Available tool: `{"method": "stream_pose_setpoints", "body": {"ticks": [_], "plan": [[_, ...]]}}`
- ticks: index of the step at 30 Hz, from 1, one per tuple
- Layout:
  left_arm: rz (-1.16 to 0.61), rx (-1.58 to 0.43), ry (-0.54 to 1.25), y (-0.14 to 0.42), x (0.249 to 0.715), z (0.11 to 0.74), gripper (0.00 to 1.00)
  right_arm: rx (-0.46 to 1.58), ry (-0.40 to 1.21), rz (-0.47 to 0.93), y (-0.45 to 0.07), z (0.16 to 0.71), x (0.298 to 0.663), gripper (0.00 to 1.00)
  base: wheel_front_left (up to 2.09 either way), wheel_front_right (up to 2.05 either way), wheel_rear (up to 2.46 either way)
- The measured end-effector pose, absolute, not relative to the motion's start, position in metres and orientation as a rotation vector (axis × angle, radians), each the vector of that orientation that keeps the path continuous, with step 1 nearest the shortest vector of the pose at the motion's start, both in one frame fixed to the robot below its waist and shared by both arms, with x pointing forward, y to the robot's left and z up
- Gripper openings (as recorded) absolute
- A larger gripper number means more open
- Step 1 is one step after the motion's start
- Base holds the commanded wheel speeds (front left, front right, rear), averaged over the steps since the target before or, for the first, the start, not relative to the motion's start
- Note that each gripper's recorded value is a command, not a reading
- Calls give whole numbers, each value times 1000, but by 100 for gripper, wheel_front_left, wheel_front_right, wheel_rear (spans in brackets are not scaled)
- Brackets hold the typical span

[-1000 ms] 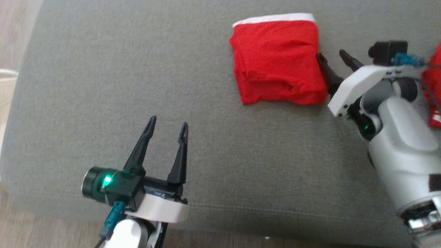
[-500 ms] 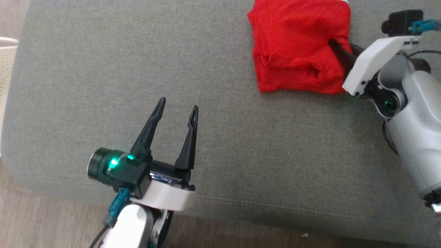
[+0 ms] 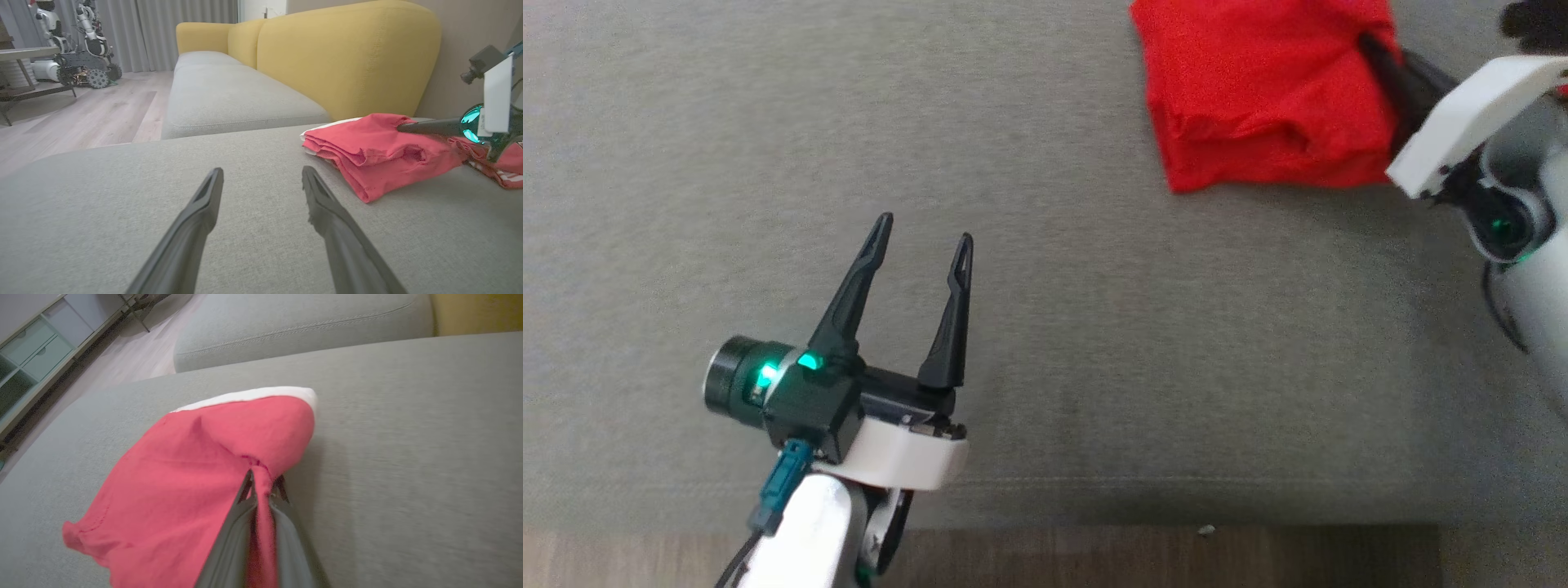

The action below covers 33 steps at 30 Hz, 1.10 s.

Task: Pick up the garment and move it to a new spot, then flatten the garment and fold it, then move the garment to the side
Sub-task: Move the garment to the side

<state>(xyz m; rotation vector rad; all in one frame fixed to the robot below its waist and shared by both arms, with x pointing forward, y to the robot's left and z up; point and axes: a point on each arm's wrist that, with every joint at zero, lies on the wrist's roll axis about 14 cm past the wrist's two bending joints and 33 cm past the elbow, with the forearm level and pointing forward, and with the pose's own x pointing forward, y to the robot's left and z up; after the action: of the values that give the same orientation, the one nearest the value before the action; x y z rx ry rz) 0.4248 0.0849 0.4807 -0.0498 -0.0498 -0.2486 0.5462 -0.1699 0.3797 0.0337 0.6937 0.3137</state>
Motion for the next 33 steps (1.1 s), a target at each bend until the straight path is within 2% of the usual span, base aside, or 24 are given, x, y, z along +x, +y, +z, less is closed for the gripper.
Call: {"method": "stream_pose_setpoints", "body": {"ticks": [12, 18, 26, 33], "plan": [[-427, -60, -57, 36, 446, 466, 100, 30, 584, 58, -292, 421, 535, 0, 0, 0, 0], [-471, -65, -39, 24, 449, 455, 100, 19, 590, -64, -345, 431, 518, 0, 0, 0, 0], [-487, -68, -30, 21, 451, 449, 100, -1, 686, -179, -383, 409, 485, 0, 0, 0, 0], [-478, -58, -32, 25, 455, 447, 100, -50, 665, -236, -398, 412, 489, 0, 0, 0, 0]]}}
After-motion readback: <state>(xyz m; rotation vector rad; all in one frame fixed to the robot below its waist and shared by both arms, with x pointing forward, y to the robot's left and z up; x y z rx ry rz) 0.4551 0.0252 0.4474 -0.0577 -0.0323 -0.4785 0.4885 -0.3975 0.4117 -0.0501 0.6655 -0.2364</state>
